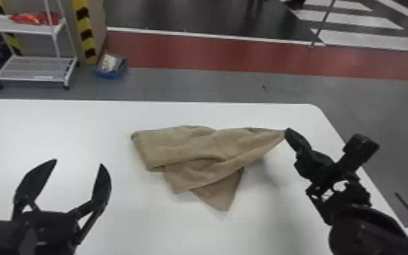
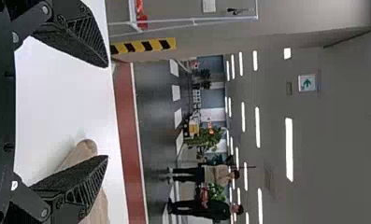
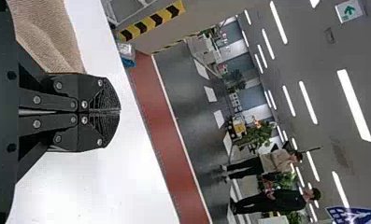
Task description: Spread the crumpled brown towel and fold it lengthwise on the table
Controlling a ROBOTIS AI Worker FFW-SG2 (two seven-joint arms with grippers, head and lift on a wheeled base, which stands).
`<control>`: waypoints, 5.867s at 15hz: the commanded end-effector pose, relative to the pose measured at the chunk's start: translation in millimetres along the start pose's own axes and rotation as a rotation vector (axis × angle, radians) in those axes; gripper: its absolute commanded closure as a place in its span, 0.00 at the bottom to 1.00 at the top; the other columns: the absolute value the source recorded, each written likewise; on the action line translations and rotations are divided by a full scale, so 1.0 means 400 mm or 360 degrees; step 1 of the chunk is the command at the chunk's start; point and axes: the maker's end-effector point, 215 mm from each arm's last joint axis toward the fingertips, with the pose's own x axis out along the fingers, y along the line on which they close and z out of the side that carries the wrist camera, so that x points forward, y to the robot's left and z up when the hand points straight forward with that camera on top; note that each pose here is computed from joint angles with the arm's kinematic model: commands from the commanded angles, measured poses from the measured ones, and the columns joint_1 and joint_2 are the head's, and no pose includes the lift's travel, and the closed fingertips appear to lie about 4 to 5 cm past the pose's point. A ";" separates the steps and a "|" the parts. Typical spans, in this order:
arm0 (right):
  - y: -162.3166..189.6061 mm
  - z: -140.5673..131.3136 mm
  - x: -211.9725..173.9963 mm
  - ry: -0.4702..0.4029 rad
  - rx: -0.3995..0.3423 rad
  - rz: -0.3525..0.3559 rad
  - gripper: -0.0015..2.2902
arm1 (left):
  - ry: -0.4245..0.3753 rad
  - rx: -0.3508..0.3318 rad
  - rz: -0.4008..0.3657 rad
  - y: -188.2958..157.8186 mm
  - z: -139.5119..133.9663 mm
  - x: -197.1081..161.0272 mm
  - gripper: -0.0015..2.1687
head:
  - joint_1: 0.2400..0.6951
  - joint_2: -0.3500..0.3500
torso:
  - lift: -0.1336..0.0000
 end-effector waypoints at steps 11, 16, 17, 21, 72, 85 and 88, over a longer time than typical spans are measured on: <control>0.030 -0.070 -0.168 0.0003 0.0054 0.0044 0.63 | 0.0508 -0.0140 -0.0587 -0.364 -0.217 0.065 0.46 | 1.00 0.06 | 0.07; -0.046 -0.082 -0.220 0.0006 0.0115 -0.0005 0.63 | 0.0566 -0.0167 -0.0722 -0.489 -0.233 0.056 0.24 | 1.00 0.00 | 0.07; -0.047 -0.087 -0.222 0.0010 0.0122 0.0005 0.63 | 0.0568 -0.0154 -0.0731 -0.504 -0.237 0.055 0.24 | 1.00 0.00 | 0.07; -0.031 -0.096 -0.219 0.0012 0.0132 0.0023 0.63 | 0.0552 -0.0069 -0.0696 -0.521 -0.256 0.074 0.24 | 1.00 0.00 | 0.07; -0.192 0.103 -0.291 -0.0194 0.0354 -0.0228 0.63 | 0.0426 -0.0012 -0.0474 -0.335 -0.055 0.025 0.02 | 1.00 0.00 | 0.07; -0.157 0.056 -0.254 -0.0134 0.0258 -0.0194 0.63 | 0.0768 0.0001 -0.0486 -0.343 -0.253 -0.187 0.16 | 1.00 0.00 | 0.07; -0.156 0.047 -0.253 -0.0126 0.0260 -0.0194 0.63 | 0.0804 0.0008 -0.0506 -0.349 -0.271 -0.206 0.20 | 1.00 0.00 | 0.07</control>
